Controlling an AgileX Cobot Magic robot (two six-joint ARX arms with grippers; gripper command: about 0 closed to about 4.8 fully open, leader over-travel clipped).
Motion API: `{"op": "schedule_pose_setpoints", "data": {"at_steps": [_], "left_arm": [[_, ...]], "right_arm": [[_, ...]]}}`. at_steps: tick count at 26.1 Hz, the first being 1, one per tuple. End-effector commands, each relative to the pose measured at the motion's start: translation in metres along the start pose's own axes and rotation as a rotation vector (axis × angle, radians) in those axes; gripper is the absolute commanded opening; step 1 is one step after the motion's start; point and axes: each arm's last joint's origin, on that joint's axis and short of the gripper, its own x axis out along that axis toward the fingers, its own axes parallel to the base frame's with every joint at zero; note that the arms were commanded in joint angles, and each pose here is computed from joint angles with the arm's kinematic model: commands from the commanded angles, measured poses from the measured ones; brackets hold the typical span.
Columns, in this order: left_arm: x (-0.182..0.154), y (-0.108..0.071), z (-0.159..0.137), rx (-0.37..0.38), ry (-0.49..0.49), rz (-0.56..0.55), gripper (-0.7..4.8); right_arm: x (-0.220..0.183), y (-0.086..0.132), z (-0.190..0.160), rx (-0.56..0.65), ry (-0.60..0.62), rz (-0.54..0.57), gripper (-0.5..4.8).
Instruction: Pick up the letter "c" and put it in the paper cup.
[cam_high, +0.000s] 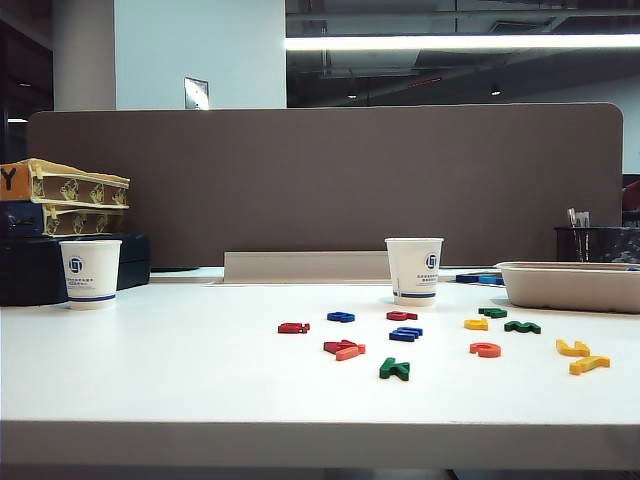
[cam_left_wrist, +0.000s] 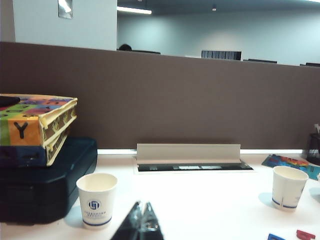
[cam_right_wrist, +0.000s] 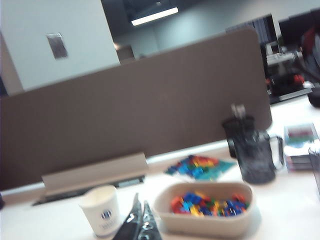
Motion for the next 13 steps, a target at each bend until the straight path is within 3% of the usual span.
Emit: {"op": "schedule_pose_setpoints", "data": {"at_steps": [1, 13], "left_arm": [[0.0, -0.002, 0.006, 0.005, -0.006, -0.036, -0.05], [0.007, -0.004, 0.042, 0.008, -0.017, -0.082, -0.05]], "right_arm": [[0.0, 0.005, 0.018, 0.002, -0.047, 0.019, 0.04], [-0.006, 0.02, 0.06, -0.005, 0.016, 0.07, 0.04]]}}
